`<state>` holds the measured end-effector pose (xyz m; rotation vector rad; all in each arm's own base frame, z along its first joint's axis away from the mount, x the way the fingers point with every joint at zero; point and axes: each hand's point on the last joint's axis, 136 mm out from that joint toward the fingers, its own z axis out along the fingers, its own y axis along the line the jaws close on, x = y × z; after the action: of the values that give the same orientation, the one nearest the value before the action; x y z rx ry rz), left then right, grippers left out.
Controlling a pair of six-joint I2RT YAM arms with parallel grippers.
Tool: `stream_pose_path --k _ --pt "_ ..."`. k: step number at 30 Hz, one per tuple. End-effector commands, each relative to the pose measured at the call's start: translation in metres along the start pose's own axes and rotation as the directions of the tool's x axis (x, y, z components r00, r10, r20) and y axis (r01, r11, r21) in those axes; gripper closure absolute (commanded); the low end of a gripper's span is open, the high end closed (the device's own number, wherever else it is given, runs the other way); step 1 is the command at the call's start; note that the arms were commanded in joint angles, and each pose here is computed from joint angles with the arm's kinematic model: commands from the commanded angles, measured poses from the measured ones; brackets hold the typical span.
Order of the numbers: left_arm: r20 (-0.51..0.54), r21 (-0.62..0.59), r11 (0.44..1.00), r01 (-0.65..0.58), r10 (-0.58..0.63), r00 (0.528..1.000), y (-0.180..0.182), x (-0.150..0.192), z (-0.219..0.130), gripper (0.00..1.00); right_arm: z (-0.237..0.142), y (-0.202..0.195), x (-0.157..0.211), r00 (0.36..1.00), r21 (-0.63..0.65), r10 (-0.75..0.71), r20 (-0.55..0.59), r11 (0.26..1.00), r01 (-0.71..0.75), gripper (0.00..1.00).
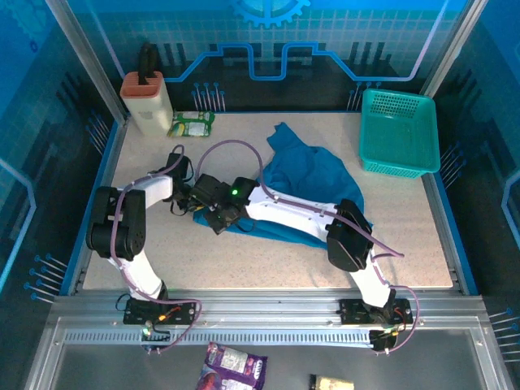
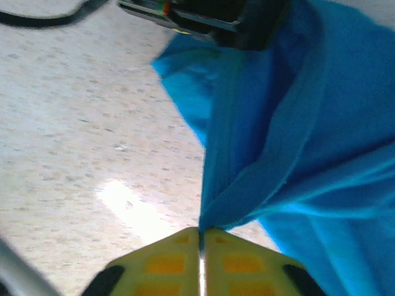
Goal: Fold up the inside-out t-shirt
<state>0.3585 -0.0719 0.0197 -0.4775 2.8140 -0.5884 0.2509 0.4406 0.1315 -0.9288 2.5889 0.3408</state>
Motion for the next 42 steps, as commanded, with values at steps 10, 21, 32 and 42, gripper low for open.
stream_pose_path --k 10,21,32,42 --pt "0.088 0.046 0.999 0.016 -0.02 0.996 -0.021 0.017 -0.068 0.73 -0.029 -0.061 -0.013 0.953 -0.336 0.298 0.045 0.903 -0.267 0.67" --pt "0.013 -0.045 0.997 0.065 -0.064 0.998 -0.025 0.121 -0.052 0.65 -0.029 -0.13 0.019 0.901 -0.283 0.434 0.03 0.868 -0.409 0.69" --pt "-0.024 -0.064 0.993 0.096 -0.098 0.995 -0.024 0.134 -0.016 0.64 -0.039 -0.15 0.026 0.892 -0.255 0.45 0.049 0.869 -0.425 0.7" --pt "-0.028 -0.114 0.992 0.057 -0.061 0.998 -0.023 0.128 0.001 0.7 -0.041 -0.151 0.03 0.88 -0.254 0.473 0.052 0.858 -0.446 0.7"
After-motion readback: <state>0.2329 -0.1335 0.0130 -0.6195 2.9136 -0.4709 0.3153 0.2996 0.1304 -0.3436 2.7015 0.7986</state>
